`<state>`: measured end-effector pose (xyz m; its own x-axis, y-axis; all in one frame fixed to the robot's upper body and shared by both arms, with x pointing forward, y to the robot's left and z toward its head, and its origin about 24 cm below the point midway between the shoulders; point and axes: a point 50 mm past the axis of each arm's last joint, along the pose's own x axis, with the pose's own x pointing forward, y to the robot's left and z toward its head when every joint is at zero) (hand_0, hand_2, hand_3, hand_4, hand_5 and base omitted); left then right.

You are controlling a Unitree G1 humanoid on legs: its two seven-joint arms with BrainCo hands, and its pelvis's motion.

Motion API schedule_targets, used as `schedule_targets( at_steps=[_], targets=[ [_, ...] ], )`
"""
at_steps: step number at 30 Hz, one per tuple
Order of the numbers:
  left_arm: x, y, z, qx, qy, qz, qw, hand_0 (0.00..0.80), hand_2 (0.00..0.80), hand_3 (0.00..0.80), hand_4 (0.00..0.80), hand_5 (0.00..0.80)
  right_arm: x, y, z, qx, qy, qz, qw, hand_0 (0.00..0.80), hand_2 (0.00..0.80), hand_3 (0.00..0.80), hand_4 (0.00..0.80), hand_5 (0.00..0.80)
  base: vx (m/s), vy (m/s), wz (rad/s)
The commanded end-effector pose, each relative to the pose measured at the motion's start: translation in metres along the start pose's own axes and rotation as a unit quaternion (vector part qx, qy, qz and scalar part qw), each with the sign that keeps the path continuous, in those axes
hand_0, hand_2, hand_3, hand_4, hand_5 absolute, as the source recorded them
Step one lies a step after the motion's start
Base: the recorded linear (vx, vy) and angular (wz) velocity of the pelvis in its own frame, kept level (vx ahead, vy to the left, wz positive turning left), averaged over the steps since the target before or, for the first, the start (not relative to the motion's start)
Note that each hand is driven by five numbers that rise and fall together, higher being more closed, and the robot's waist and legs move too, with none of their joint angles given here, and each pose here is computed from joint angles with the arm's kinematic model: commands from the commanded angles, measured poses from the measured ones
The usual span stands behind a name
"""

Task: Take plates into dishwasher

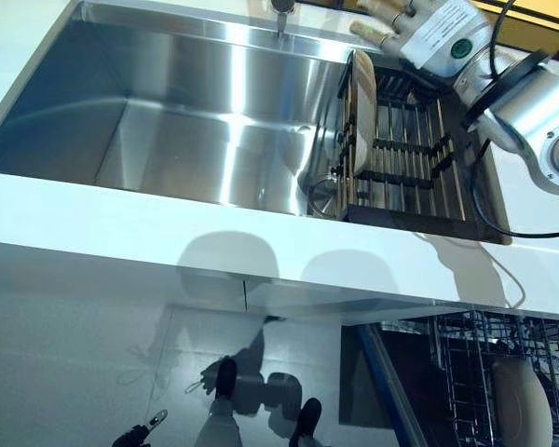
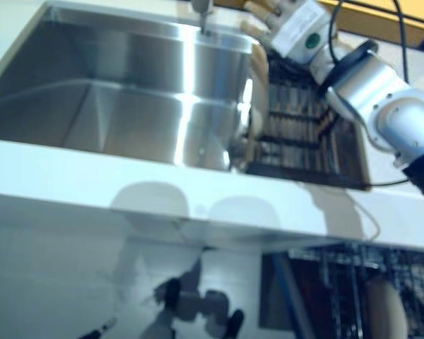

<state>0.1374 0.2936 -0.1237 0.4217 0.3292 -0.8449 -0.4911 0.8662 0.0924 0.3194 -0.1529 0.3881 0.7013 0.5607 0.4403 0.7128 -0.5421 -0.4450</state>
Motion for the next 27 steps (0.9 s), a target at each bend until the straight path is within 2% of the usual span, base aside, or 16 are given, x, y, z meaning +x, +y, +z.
schedule_targets(
  at_steps=[1, 27],
  targets=[
    [-0.001, 0.004, -0.004, 0.004, -0.001, 0.011, 1.0, 0.0, 0.0, 0.0, 0.0, 0.0, 0.005, -0.016, -0.022, -0.019, 0.027, -0.011, 0.999, 0.0, 0.0, 0.0, 0.0, 0.0, 0.0, 0.0, 0.0],
    [-0.001, -0.005, 0.0, -0.005, -0.015, -0.009, 1.0, 0.0, 0.0, 0.0, 0.0, 0.0, 0.009, 0.007, -0.011, -0.013, -0.001, 0.029, 0.999, 0.0, 0.0, 0.0, 0.0, 0.0, -0.001, 0.001, 0.0]
  ],
)
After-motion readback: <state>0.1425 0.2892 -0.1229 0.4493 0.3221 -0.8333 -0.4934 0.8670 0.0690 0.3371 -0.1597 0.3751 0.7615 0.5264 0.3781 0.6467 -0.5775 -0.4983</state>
